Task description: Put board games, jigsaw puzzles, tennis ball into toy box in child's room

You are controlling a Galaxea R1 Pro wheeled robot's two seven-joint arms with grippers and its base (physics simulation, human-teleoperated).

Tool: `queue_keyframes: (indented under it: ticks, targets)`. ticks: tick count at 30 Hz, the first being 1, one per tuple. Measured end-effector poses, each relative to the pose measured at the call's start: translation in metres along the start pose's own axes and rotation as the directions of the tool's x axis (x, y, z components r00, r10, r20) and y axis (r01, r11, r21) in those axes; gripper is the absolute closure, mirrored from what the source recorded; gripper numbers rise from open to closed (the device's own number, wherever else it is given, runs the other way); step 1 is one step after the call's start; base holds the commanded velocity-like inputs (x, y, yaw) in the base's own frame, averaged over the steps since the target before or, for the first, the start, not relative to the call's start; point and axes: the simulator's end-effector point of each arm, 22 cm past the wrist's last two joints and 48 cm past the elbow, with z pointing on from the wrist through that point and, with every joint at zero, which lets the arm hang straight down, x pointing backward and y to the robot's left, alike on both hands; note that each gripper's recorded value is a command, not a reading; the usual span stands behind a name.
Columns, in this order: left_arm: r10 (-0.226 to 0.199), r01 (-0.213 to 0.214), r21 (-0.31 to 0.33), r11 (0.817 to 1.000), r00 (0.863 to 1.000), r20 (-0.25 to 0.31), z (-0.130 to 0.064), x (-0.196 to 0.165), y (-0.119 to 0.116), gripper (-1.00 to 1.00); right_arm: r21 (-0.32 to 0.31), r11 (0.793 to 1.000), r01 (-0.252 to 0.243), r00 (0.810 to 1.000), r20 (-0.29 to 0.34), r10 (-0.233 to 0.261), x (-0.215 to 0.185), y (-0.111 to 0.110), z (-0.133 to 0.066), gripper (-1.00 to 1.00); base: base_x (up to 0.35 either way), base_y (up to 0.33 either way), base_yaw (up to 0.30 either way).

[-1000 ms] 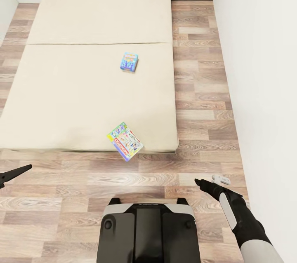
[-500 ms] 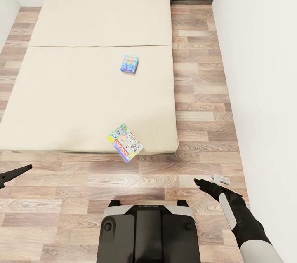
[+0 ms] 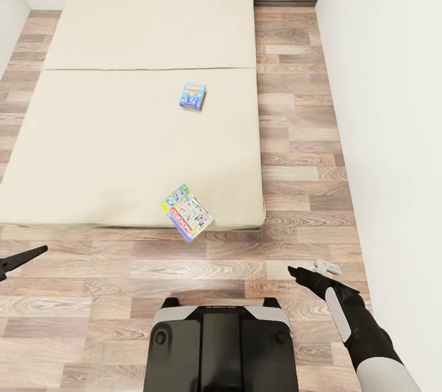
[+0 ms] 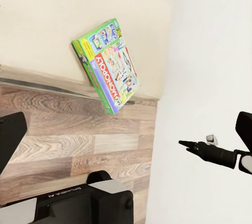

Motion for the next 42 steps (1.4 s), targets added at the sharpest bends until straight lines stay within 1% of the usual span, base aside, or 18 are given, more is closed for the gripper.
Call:
queue_keyframes:
  ticks: [12,18,21,23,26,27,30,31,33,36,42]
  targets:
    - [0.006,-0.006,0.002,1.0,1.0,0.005,-0.002,-0.002,-0.002,-1.0,-0.004,1.0,-0.002,1.0,0.006,0.002,-0.003,0.002,-0.002,-1.0,-0.073,0.069,0.0]
    - [0.012,-0.012,0.006,1.0,1.0,0.011,-0.004,-0.005,-0.006,-1.0,-0.02,1.0,-0.001,1.0,0.015,0.001,-0.007,0.007,-0.005,-1.0,-0.019,0.024,0.0]
    - [0.014,-0.014,0.008,1.0,1.0,0.013,-0.005,-0.006,-0.008,-1.0,-0.037,0.999,0.0,1.0,0.02,0.001,-0.01,0.011,-0.007,-1.0,-0.005,0.006,0.0]
    - [0.014,-0.015,0.008,1.0,1.0,0.015,-0.006,-0.007,-0.008,-1.0,-0.053,0.999,0.001,1.0,0.024,0.0,-0.012,0.014,-0.008,-1.0,-0.003,0.003,0.0]
    - [0.015,-0.015,0.009,1.0,1.0,0.017,-0.007,-0.008,-0.01,-1.0,-0.099,0.995,0.004,1.0,0.029,-0.002,-0.015,0.023,-0.011,-1.0,-0.001,0.002,0.0]
    - [0.014,-0.014,0.009,1.0,1.0,0.018,-0.008,-0.009,-0.01,-1.0,-0.127,0.992,0.005,1.0,0.03,-0.001,-0.016,0.029,-0.012,-1.0,0.0,0.0,0.0]
    - [0.009,-0.009,0.01,1.0,1.0,0.019,-0.009,-0.01,-0.012,-1.0,-0.171,0.985,0.005,0.999,0.035,0.001,-0.019,0.037,-0.015,-1.0,0.0,0.0,0.0]
    - [0.003,-0.003,0.009,1.0,1.0,0.019,-0.01,-0.011,-0.012,-1.0,-0.195,0.981,0.001,0.999,0.037,0.006,-0.02,0.041,-0.017,-1.0,0.0,0.0,0.0]
    - [-0.004,0.003,0.01,1.0,1.0,0.018,-0.01,-0.012,-0.014,-1.0,-0.222,0.975,-0.01,0.999,0.04,0.019,-0.023,0.044,-0.02,-1.0,0.0,0.0,0.0]
    - [-0.007,0.007,0.013,1.0,1.0,0.018,-0.01,-0.013,-0.016,-1.0,-0.244,0.969,-0.024,0.998,0.046,0.036,-0.027,0.045,-0.024,-1.0,0.0,0.0,0.0]
    - [-0.005,0.005,0.014,1.0,1.0,0.013,-0.01,-0.013,-0.019,-1.0,-0.261,0.965,-0.034,0.998,0.043,0.047,-0.029,0.047,-0.028,-1.0,0.0,0.0,0.0]
